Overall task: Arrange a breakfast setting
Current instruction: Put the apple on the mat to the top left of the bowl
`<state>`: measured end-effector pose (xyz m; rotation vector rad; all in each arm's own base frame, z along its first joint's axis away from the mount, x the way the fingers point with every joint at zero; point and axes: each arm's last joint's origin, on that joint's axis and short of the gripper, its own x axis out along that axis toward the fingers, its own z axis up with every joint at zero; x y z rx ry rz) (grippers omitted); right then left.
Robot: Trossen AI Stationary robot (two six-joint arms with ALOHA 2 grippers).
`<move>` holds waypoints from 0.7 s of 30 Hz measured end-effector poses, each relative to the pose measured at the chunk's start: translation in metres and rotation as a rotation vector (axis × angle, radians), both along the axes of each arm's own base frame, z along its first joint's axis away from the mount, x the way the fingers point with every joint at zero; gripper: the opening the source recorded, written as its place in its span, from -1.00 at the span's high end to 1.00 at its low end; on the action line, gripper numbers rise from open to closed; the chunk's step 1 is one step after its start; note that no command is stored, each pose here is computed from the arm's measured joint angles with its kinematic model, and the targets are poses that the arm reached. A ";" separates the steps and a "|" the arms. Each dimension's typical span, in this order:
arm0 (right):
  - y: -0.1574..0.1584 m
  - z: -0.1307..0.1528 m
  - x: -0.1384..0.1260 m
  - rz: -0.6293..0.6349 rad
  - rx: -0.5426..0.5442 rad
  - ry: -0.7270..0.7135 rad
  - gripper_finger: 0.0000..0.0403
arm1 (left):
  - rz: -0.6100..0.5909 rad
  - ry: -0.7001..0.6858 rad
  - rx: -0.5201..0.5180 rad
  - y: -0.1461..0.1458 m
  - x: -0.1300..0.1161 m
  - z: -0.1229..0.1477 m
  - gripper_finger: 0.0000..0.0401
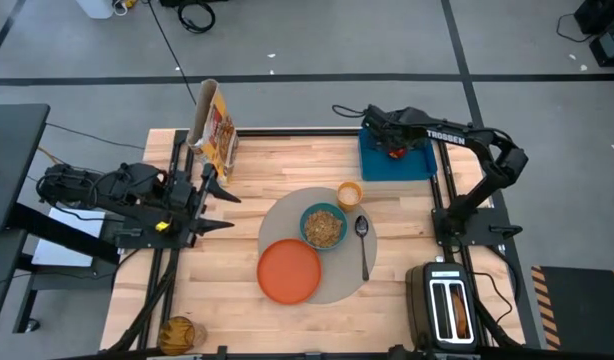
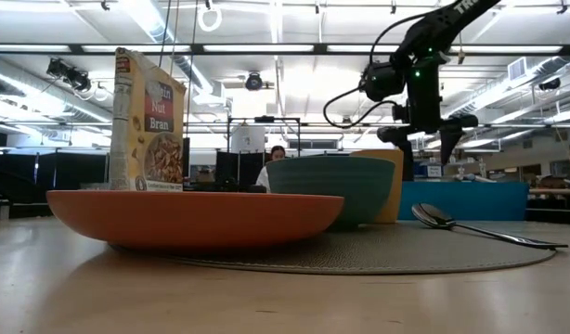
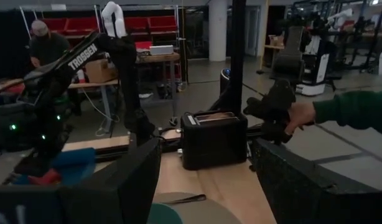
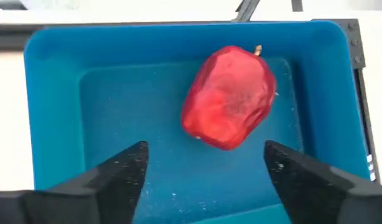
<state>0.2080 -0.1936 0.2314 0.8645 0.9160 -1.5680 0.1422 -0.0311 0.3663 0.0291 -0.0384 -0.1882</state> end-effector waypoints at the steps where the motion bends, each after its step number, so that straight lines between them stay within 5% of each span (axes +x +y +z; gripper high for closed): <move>1: -0.002 0.000 -0.001 -0.029 -0.006 -0.013 -0.68 | 0.000 -0.003 0.013 0.000 0.000 0.000 -0.30; 13: 0.014 0.031 0.008 -0.242 -0.196 0.023 -0.68 | 0.002 -0.002 0.066 0.000 0.000 -0.001 -0.30; 21: 0.015 0.027 0.023 -0.156 -0.206 -0.044 -0.64 | 0.000 0.056 0.071 0.000 0.000 -0.007 -0.30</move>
